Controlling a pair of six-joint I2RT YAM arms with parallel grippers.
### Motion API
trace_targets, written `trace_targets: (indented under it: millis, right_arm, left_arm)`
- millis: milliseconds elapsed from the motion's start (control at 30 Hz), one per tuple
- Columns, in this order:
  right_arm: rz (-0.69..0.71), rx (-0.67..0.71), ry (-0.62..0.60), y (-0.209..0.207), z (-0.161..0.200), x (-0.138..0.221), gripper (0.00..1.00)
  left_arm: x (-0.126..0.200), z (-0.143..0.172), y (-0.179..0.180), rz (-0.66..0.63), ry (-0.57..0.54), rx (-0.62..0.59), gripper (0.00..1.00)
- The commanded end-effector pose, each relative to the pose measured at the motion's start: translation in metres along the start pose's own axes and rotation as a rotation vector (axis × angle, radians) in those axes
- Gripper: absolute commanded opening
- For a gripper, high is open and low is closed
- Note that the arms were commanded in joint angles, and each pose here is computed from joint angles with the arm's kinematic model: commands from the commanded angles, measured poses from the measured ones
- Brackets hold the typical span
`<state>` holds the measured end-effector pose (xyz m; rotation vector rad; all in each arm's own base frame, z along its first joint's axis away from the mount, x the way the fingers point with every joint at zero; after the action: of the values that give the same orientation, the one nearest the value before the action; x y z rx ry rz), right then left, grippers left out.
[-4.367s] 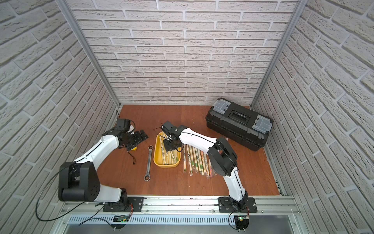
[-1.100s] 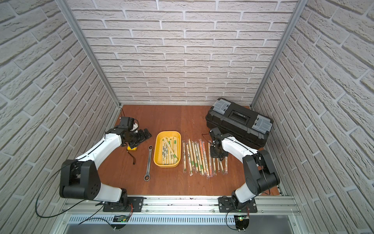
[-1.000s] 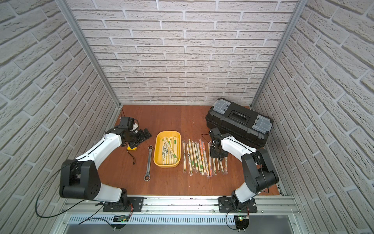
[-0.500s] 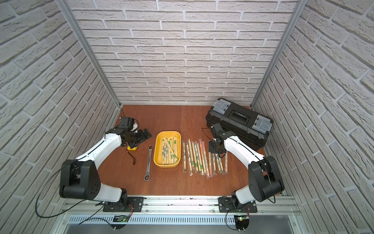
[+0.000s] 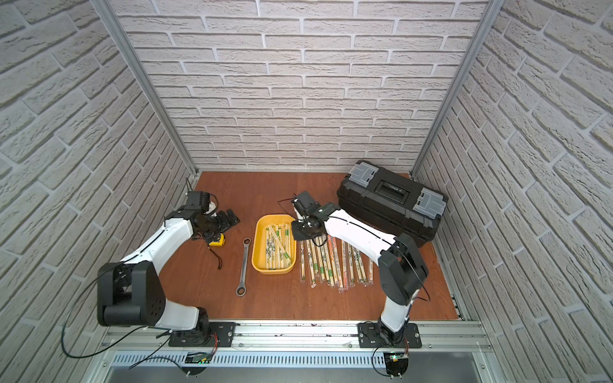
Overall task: Take the paired disposable chopsticks out of the storage box
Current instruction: Pick up the paired disposable chopsticks from the storage box.
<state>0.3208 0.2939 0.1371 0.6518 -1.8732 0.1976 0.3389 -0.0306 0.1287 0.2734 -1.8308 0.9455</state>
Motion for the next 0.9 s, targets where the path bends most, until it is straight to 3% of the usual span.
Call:
trace_targets:
  millis: [0,333,767,867]
  right_arm:
    - [-0.027,0.053,0.016,0.022,-0.010,-0.010,0.28]
    - [0.031,0.119,0.118,0.027,-0.014,-0.067,0.28]
    - [0.076,0.135,0.157,0.019,-0.016,-0.098,0.27]
    - [0.078,0.136,0.167,0.018,-0.016,-0.102,0.23]
  left_arm:
    - [0.004,0.000,0.005,-0.001,0.000,-0.003,0.98]
    - [0.009,-0.001,0.007,0.020,-0.003,0.007,0.98]
    - [0.008,0.002,0.010,0.023,0.003,0.014,0.98]
    - [0.008,0.002,0.010,0.024,0.001,0.015,0.98]
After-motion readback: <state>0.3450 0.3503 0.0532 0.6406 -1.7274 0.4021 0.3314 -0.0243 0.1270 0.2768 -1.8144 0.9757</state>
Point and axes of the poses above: each gripper's point midway between its finger pads, its own x axis back along the fingers, its own y axis along the line the jaws close on, z = x × y, the point moved 2 cm from there along x, back along the fingers, and after that the axes turned 15 degrees about x, right-handed, at the moved point
